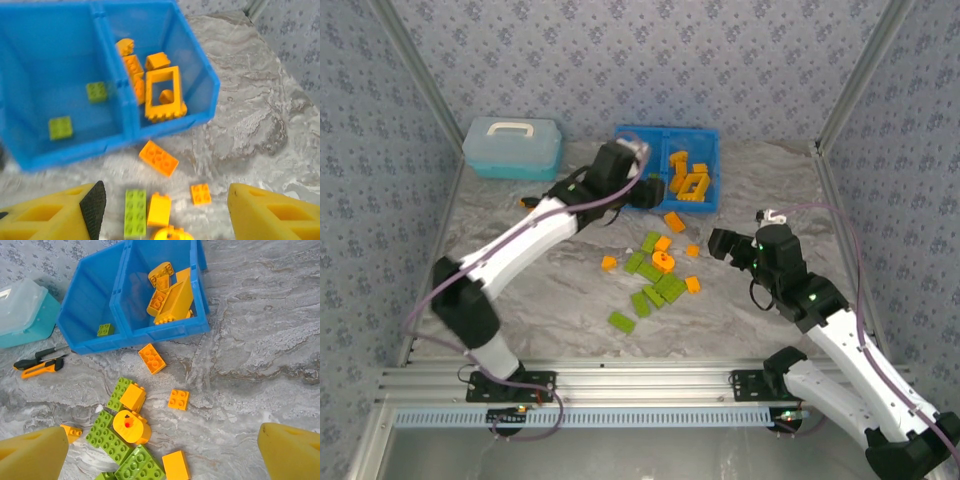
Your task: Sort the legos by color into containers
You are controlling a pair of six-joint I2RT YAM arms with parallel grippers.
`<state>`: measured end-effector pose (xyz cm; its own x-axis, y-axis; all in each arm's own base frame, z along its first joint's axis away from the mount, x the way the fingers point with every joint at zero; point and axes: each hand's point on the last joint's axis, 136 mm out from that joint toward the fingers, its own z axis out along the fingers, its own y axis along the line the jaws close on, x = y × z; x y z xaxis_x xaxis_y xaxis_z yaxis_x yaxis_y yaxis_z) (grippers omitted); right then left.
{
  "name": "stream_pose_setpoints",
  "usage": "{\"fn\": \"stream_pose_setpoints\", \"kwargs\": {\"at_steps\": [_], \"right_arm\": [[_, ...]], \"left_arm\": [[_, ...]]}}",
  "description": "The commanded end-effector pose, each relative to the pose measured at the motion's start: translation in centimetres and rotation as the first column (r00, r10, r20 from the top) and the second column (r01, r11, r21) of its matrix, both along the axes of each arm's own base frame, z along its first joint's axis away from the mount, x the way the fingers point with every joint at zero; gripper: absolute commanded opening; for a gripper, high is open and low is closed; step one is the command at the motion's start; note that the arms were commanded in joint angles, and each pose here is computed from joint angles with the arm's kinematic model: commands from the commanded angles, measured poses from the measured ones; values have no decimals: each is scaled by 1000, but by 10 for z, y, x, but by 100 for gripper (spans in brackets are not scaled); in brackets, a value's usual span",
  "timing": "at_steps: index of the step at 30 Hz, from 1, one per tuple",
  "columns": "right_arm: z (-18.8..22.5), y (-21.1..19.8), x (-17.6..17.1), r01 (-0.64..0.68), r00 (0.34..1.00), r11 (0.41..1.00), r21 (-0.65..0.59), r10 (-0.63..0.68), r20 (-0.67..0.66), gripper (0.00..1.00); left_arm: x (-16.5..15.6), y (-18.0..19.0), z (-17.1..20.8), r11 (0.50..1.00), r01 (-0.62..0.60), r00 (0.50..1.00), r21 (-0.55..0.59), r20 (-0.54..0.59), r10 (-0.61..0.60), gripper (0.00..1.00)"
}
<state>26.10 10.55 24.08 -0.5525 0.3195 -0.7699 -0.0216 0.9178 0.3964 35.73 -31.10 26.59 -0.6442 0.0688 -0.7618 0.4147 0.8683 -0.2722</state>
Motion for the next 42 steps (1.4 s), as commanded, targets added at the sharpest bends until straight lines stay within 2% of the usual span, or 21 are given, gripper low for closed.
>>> {"fn": "stream_pose_setpoints", "kwargs": {"at_steps": [1,3,6,10,14,16,20,22,27,32,36,42], "right_arm": [[7,1,6,12,1000,1000,9,-13,21,100],[3,3,8,12,1000,1000,8,-12,15,100],[0,6,13,5,1000,1000,9,-5,8,100],[-2,11,16,-7,1000,1000,9,7,-4,100],[-6,11,15,-9,1000,1000,15,9,-17,100],[-9,11,13,-10,1000,1000,11,10,-27,100],[-10,7,9,-9,999,1000,0,9,-34,100],[-11,6,7,-8,999,1000,0,8,-33,100],[-9,2,3,2,1000,1000,0,-2,-29,100],[-12,0,2,6,999,1000,-9,-6,-33,100],[-11,0,3,5,1000,1000,-8,-5,-31,100],[-10,0,2,7,999,1000,-6,-8,-31,100]], "left_arm": [[-49,24,-56,994,-98,984,37,-149,103,67],[-82,37,-85,986,-157,958,65,-235,168,67],[-125,52,-118,953,-294,878,69,-375,298,69],[-170,61,-144,864,-500,711,66,-539,452,69],[-198,55,-172,785,-611,525,101,-690,498,73],[-206,55,-184,764,-630,469,140,-716,517,74],[-216,65,-201,725,-637,397,262,-694,600,75],[-219,71,-208,702,-639,369,315,-676,639,75],[-224,66,-223,689,-618,327,379,-672,664,75],[-219,64,-233,689,-597,340,410,-649,681,75],[-219,59,-239,696,-579,337,424,-653,678,69],[-229,65,-250,690,-558,305,460,-660,687,53]]}}
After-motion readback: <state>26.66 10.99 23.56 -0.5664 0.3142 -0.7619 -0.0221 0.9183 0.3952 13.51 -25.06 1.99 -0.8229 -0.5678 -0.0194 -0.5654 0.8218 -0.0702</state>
